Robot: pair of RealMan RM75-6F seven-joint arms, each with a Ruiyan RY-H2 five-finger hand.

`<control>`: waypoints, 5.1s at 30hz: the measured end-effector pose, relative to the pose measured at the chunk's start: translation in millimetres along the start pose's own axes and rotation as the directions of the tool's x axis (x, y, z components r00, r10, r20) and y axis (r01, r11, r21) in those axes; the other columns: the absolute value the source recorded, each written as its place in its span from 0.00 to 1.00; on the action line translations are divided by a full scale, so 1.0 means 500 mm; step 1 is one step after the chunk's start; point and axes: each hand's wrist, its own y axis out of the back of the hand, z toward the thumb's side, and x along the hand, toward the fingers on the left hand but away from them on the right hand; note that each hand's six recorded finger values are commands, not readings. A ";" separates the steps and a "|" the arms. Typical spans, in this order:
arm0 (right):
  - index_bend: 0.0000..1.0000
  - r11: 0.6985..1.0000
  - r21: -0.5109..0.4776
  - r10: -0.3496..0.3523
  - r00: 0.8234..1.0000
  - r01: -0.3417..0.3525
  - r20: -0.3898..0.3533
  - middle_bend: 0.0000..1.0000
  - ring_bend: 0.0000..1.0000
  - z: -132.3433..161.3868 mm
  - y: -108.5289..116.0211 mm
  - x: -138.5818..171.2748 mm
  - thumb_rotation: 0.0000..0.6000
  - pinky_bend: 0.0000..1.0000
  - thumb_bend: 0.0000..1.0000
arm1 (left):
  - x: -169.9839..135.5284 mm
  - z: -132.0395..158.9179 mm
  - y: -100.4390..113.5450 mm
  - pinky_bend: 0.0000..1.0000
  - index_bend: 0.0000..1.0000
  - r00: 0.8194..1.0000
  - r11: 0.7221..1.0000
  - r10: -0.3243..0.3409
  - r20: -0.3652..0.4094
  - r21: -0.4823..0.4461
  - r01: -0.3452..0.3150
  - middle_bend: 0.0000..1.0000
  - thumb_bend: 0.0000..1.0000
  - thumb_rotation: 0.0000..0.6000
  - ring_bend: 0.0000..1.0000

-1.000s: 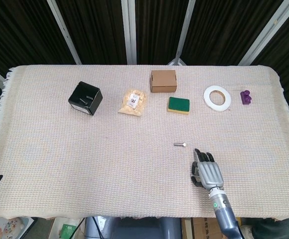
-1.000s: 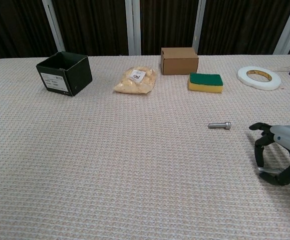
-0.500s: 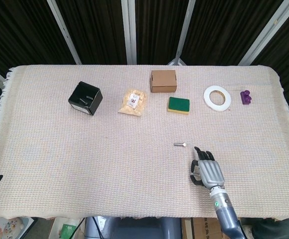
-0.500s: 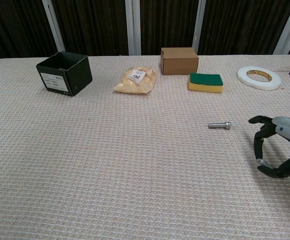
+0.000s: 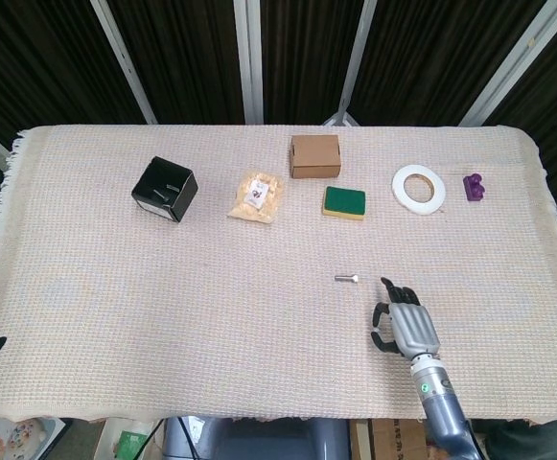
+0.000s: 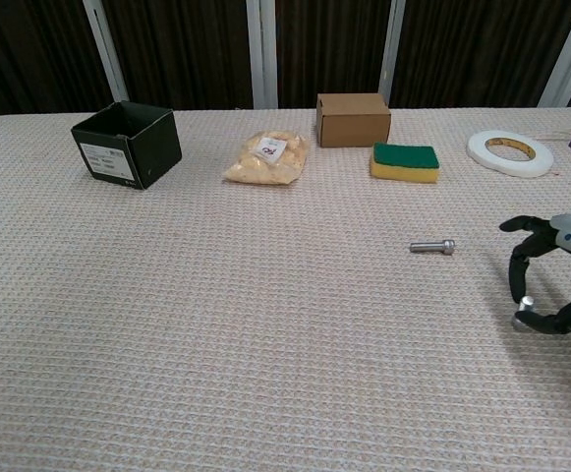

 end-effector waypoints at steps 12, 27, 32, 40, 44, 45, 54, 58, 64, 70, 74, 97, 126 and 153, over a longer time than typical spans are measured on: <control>0.64 1.000 -0.007 0.018 1.000 -0.017 0.011 0.05 0.12 -0.010 0.002 -0.001 1.00 0.09 0.37 | 0.000 0.001 -0.001 0.15 0.05 1.000 1.000 -0.002 0.001 0.003 0.002 0.04 0.12 1.00 0.00; 0.48 1.000 0.013 0.026 1.000 -0.026 -0.008 0.05 0.10 -0.005 0.001 0.002 1.00 0.09 0.37 | 0.001 0.000 -0.001 0.15 0.05 1.000 1.000 -0.003 -0.001 0.002 0.003 0.04 0.12 1.00 0.00; 0.47 1.000 0.009 0.023 1.000 -0.023 -0.004 0.05 0.10 -0.007 0.003 0.001 1.00 0.09 0.37 | 0.001 0.000 -0.001 0.15 0.05 1.000 1.000 -0.003 -0.002 0.002 0.003 0.04 0.12 1.00 0.00; 0.35 1.000 0.020 0.020 1.000 -0.020 -0.023 0.05 0.06 0.005 0.009 0.007 1.00 0.04 0.29 | 0.000 -0.001 0.000 0.15 0.05 1.000 1.000 -0.001 -0.003 -0.001 0.001 0.04 0.12 1.00 0.00; 0.29 0.999 0.051 0.010 0.999 -0.008 -0.037 0.04 0.05 0.023 0.021 0.016 1.00 0.03 0.25 | 0.001 -0.004 0.002 0.15 0.05 1.000 1.000 0.001 -0.007 -0.005 -0.001 0.04 0.12 1.00 0.00; 0.27 0.998 0.060 0.005 0.999 -0.002 -0.042 0.04 0.04 0.031 0.027 0.019 1.00 0.03 0.25 | 0.002 -0.004 0.001 0.15 0.05 1.000 1.000 0.000 -0.006 -0.005 0.000 0.04 0.12 1.00 0.00; 0.23 0.990 0.133 -0.045 0.998 0.050 -0.037 0.03 0.04 0.095 0.053 0.001 1.00 0.02 0.24 | 0.002 -0.004 0.002 0.15 0.05 1.000 1.000 -0.001 -0.006 -0.006 0.001 0.04 0.12 1.00 0.00; 0.23 0.990 0.130 -0.041 0.999 0.044 -0.025 0.03 0.04 0.127 0.045 -0.014 1.00 0.02 0.24 | 0.003 -0.005 0.002 0.15 0.05 1.000 1.000 -0.002 -0.008 -0.007 0.002 0.04 0.12 1.00 0.00; 0.23 0.991 0.128 -0.034 0.999 0.034 0.000 0.03 0.04 0.161 0.026 -0.035 1.00 0.02 0.24 | 0.005 -0.005 0.001 0.15 0.05 1.000 1.000 -0.006 -0.007 -0.006 0.006 0.04 0.12 1.00 0.00; 0.23 0.989 0.144 -0.039 0.999 0.036 0.021 0.03 0.04 0.188 0.016 -0.060 1.00 0.01 0.24 | 0.006 -0.006 0.001 0.15 0.05 1.000 1.000 -0.007 -0.009 -0.006 0.007 0.04 0.12 1.00 0.00; 0.23 0.986 0.162 -0.046 0.998 0.040 0.032 0.03 0.04 0.195 0.012 -0.078 1.00 0.01 0.24 | 0.007 -0.006 0.001 0.15 0.05 1.000 1.000 -0.006 -0.009 -0.007 0.006 0.04 0.12 1.00 0.00; 0.41 0.991 0.088 -0.109 0.991 0.102 0.079 0.03 0.06 0.186 0.003 -0.139 1.00 0.01 0.24 | 0.010 -0.006 -0.001 0.15 0.05 1.000 1.000 -0.009 -0.013 -0.004 0.009 0.04 0.12 1.00 0.00; 0.47 0.993 0.057 -0.112 0.988 0.107 0.105 0.04 0.09 0.178 -0.012 -0.189 1.00 0.04 0.34 | 0.015 -0.007 -0.002 0.15 0.06 1.000 1.000 -0.010 -0.019 -0.003 0.010 0.04 0.12 1.00 0.00; 0.53 0.993 0.056 -0.107 0.985 0.100 0.136 0.04 0.09 0.156 -0.018 -0.211 1.00 0.04 0.35 | 0.015 -0.006 -0.002 0.15 0.06 1.000 1.000 -0.006 -0.021 -0.002 0.006 0.04 0.12 1.00 0.00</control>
